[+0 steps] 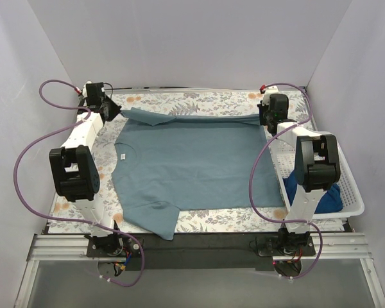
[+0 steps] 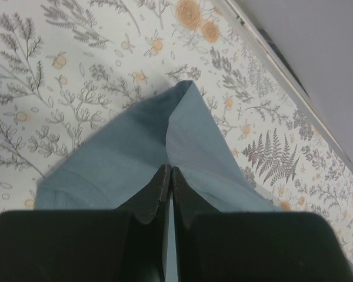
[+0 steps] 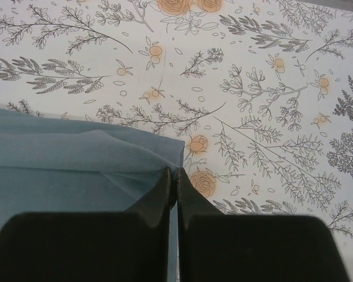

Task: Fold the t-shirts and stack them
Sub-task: Fold the tshirt

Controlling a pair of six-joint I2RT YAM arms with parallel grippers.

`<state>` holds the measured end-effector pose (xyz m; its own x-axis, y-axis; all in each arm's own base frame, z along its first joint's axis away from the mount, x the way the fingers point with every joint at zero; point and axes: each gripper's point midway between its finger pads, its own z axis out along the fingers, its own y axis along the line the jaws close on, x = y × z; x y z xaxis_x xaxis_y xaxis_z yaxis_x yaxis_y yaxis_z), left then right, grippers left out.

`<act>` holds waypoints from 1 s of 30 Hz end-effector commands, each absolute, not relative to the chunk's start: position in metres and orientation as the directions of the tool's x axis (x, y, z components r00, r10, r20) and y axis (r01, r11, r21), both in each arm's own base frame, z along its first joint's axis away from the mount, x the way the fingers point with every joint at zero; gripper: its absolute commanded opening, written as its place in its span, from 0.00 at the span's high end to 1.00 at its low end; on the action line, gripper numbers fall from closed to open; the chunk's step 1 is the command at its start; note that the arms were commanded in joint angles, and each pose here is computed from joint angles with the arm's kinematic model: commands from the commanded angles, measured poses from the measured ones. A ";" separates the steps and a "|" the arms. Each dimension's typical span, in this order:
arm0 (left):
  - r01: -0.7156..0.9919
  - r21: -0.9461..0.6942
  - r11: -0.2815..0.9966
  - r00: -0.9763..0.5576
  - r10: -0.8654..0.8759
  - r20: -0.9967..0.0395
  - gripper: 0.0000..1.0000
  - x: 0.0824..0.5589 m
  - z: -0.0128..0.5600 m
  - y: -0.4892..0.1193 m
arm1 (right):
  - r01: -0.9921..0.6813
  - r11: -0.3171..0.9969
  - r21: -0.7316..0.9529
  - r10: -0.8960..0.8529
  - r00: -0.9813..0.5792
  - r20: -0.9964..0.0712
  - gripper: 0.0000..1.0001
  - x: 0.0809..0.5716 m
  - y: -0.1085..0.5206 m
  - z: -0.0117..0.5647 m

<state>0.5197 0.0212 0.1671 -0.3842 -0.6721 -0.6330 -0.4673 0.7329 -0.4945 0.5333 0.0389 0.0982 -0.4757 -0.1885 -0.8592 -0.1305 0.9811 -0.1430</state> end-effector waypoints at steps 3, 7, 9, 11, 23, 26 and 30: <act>-0.521 -0.493 0.696 -0.372 -0.705 -0.603 1.00 0.486 0.190 0.027 | -0.082 0.984 -0.158 -0.178 -0.468 -0.865 0.99 0.530 0.025 0.117; -0.534 -0.498 0.683 -0.365 -0.718 -0.593 1.00 0.470 0.195 0.025 | -0.064 0.985 -0.161 -0.172 -0.483 -0.859 0.99 0.524 0.021 0.115; -0.536 -0.511 0.672 -0.362 -0.729 -0.580 1.00 0.461 0.197 0.023 | -0.057 0.985 -0.160 -0.168 -0.484 -0.859 0.99 0.522 0.021 0.117; -0.541 -0.513 0.666 -0.372 -0.737 -0.565 1.00 0.453 0.193 0.020 | -0.052 0.986 -0.160 -0.165 -0.487 -0.858 0.99 0.521 0.020 0.116; -0.530 -0.543 0.651 -0.423 -0.759 -0.496 1.00 0.420 0.179 0.002 | -0.105 0.987 -0.120 -0.158 -0.566 -0.809 0.99 0.511 0.030 0.086; -0.530 -0.551 0.645 -0.429 -0.764 -0.482 1.00 0.417 0.176 -0.001 | -0.116 0.987 -0.109 -0.157 -0.573 -0.804 0.99 0.509 0.031 0.086; -0.512 -0.560 0.651 -0.424 -0.759 -0.495 1.00 0.415 0.186 -0.002 | -0.089 0.989 -0.116 -0.146 -0.575 -0.805 0.99 0.507 0.027 0.090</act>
<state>0.4193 -0.0013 0.1534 -0.4595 -0.7587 -0.4618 -0.5591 0.6511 -0.5133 0.5060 0.0343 0.0747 -0.5936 -0.1669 -0.7873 -0.1242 0.9855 -0.1153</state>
